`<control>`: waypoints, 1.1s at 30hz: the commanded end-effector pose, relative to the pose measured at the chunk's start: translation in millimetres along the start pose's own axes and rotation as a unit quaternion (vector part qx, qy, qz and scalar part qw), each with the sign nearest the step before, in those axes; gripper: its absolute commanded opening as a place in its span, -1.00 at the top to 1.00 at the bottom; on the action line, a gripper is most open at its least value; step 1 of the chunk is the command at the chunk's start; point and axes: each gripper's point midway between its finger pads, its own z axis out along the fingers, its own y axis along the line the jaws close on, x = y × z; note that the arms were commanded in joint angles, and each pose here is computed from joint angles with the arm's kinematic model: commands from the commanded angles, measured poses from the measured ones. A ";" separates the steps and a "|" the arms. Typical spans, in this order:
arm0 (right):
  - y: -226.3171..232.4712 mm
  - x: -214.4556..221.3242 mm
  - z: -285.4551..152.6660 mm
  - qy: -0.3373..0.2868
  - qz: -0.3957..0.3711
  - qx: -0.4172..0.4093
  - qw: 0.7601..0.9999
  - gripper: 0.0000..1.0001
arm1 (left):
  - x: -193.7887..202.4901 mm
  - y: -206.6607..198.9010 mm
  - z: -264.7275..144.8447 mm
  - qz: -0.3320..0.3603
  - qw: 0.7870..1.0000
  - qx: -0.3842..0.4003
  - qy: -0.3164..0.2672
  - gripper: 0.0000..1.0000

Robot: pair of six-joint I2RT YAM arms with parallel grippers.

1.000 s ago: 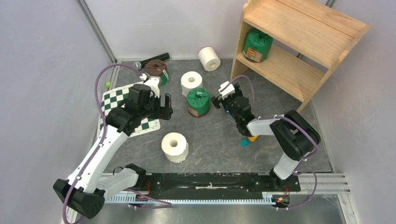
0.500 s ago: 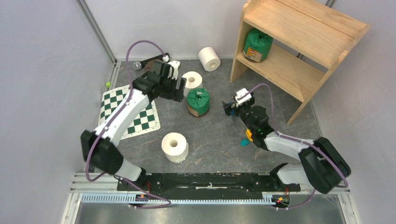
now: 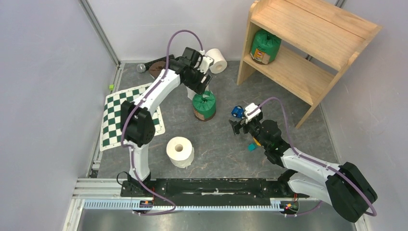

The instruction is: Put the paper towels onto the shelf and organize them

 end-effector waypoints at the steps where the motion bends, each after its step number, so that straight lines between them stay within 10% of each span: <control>1: 6.7 0.8 -5.7 0.005 0.004 -0.010 1.000 -0.96 | -9.8 -8.5 11.0 0.063 0.998 0.025 0.014 -0.61; 20: 9.8 -2.6 -4.3 0.008 -0.013 -0.015 1.000 -0.96 | 21.1 -17.6 48.7 0.077 0.992 0.039 0.088 0.11; 33: 40.1 -32.9 11.0 -0.054 -0.023 -0.048 0.997 -0.96 | 6.4 -35.5 -14.1 -0.170 0.985 0.004 0.026 0.96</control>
